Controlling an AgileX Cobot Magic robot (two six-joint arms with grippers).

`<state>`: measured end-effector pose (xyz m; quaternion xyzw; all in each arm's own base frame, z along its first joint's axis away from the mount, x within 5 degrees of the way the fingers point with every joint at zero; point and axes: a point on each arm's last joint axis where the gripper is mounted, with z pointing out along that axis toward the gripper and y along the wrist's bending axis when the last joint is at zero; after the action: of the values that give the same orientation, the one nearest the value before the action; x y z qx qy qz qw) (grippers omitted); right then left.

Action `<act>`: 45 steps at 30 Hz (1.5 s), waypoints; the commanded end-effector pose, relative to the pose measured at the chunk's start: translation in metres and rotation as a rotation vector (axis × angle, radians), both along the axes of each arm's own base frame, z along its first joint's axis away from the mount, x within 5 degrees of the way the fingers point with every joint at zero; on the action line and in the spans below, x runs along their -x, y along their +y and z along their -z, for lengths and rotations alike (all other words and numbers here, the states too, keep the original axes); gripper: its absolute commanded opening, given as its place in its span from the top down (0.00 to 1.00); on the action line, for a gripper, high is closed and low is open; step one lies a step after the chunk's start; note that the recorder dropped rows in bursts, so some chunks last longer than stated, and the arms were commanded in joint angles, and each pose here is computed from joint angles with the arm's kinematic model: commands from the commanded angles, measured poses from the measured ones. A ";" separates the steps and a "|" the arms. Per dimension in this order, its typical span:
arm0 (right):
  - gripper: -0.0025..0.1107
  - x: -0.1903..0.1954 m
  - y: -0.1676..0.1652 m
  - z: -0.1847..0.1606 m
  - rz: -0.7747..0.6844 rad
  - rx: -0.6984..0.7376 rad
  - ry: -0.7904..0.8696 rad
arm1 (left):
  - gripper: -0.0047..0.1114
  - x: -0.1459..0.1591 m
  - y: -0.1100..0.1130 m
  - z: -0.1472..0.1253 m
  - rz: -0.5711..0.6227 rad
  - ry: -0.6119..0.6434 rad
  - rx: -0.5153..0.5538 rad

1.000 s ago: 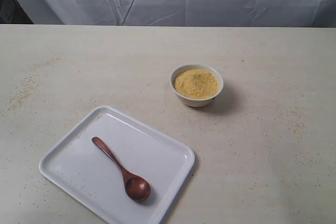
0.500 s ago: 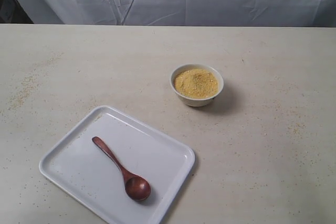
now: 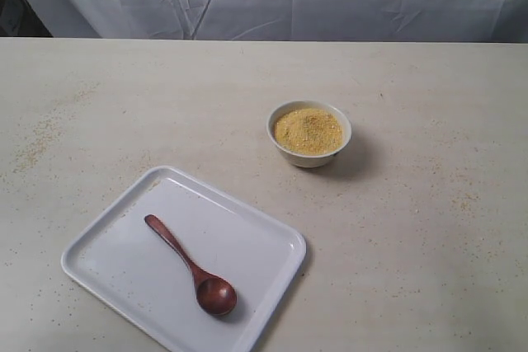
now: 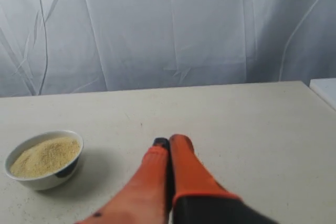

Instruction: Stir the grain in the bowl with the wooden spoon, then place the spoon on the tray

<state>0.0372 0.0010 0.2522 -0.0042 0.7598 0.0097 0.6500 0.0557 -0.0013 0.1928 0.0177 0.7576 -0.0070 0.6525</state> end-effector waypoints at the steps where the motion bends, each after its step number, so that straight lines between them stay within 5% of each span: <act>1: 0.99 -0.010 0.000 0.029 0.006 0.000 0.015 | 0.96 0.000 0.000 0.001 -0.001 -0.006 0.006; 9: 0.99 -0.016 0.000 0.071 0.006 0.002 0.116 | 0.96 0.000 0.000 0.001 -0.001 -0.006 0.006; 45: 0.99 -0.016 0.000 0.071 0.006 0.000 0.114 | 0.96 0.000 0.000 0.001 -0.001 -0.006 0.006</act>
<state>0.0530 0.0012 0.1809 -0.0032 0.8002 0.0097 0.5996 0.0557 -0.0013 0.1928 0.0177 0.7576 -0.0070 0.6525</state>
